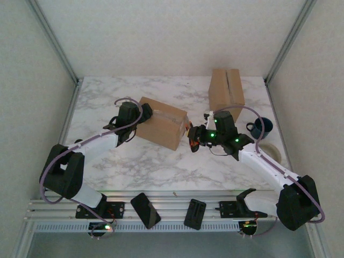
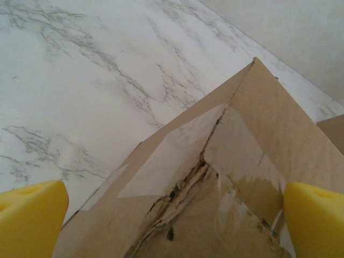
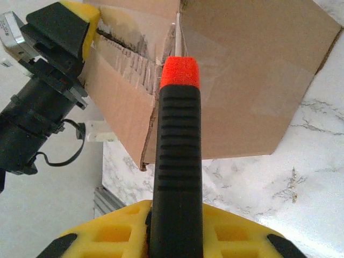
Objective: Unpack the express box
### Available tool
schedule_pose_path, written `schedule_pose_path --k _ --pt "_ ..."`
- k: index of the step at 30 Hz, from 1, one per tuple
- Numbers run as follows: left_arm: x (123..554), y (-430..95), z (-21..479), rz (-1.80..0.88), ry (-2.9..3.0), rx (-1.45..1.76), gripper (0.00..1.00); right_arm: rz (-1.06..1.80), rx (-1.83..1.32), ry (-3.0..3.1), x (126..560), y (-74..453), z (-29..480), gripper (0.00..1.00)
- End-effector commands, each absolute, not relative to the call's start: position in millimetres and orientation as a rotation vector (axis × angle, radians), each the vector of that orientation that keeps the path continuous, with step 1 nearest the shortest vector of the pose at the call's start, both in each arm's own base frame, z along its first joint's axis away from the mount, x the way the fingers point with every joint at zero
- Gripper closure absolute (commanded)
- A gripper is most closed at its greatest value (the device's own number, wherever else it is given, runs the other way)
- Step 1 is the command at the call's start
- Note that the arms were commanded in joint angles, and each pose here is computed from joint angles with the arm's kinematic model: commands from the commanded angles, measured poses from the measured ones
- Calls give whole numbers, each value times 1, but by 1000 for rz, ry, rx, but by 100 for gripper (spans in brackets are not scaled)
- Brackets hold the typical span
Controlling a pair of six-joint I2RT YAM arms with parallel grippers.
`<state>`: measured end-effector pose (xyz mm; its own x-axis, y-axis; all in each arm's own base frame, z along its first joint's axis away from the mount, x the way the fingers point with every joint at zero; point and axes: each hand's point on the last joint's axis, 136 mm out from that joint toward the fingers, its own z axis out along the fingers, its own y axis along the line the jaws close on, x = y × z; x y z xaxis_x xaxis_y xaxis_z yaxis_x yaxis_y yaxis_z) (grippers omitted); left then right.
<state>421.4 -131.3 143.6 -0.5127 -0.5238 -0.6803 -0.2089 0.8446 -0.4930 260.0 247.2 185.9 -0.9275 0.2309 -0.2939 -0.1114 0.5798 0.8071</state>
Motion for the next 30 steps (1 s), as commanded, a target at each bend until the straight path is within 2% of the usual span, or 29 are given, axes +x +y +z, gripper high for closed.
schedule_pose_path --k 1,30 --pt "370 -116 53 -230 2435 -529 1 1307 112 2458 256 247 181 100" --pt "371 -116 51 -227 2441 -525 1 1365 134 2495 245 255 171 100"
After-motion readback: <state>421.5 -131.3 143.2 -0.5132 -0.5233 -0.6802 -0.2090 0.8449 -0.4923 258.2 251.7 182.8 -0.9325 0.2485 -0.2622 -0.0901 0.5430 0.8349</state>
